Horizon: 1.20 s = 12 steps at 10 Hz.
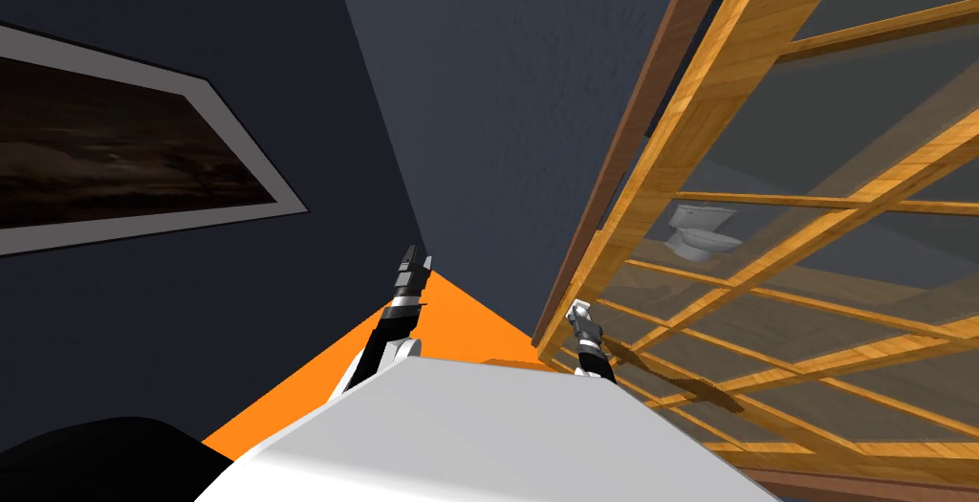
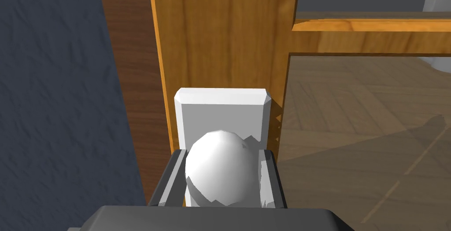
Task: Pull the door open
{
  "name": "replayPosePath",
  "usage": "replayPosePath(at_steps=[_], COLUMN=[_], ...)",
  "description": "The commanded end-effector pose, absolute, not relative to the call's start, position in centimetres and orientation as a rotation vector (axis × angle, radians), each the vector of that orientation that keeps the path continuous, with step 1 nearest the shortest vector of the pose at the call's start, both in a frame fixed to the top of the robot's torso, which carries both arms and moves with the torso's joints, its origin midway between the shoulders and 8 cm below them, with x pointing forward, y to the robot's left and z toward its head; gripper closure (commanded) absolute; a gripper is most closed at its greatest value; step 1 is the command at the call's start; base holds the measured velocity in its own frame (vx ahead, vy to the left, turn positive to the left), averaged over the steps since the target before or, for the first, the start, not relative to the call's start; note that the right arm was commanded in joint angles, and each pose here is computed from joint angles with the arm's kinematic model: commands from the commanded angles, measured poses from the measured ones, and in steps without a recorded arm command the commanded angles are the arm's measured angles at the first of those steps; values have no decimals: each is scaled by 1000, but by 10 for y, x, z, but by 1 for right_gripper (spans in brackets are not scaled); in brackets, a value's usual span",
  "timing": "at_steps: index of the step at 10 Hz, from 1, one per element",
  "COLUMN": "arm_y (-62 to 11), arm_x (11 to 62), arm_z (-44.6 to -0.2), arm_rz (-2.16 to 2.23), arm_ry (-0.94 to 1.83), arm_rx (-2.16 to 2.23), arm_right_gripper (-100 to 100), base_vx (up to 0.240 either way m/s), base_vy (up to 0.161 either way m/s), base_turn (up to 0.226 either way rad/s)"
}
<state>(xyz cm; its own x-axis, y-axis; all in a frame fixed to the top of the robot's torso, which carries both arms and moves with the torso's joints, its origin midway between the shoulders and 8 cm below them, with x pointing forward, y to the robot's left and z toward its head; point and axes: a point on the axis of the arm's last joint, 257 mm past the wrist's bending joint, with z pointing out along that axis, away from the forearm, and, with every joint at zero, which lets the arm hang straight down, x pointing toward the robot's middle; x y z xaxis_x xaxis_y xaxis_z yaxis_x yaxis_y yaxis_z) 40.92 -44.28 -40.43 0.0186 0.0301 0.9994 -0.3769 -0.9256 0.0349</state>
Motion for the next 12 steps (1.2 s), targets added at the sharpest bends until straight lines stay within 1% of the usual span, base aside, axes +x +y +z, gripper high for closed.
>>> replayPosePath(at_steps=[1, 9, 11, 12], arm_y=[-440, -421, -417, -415], arm_x=[410, 409, 405, 404], arm_z=[-403, -400, -404, -403], arm_rz=[2002, 2098, 2097, 2107], arm_ry=[-341, -243, -222, -207], arm_rx=[2019, 2098, 2119, 2124], arm_right_gripper=[100, 100, 100, 100], base_vx=[-114, -234, -124, -230], base_vy=[-17, -18, -19, -39], base_turn=[74, 93, 58, 100])
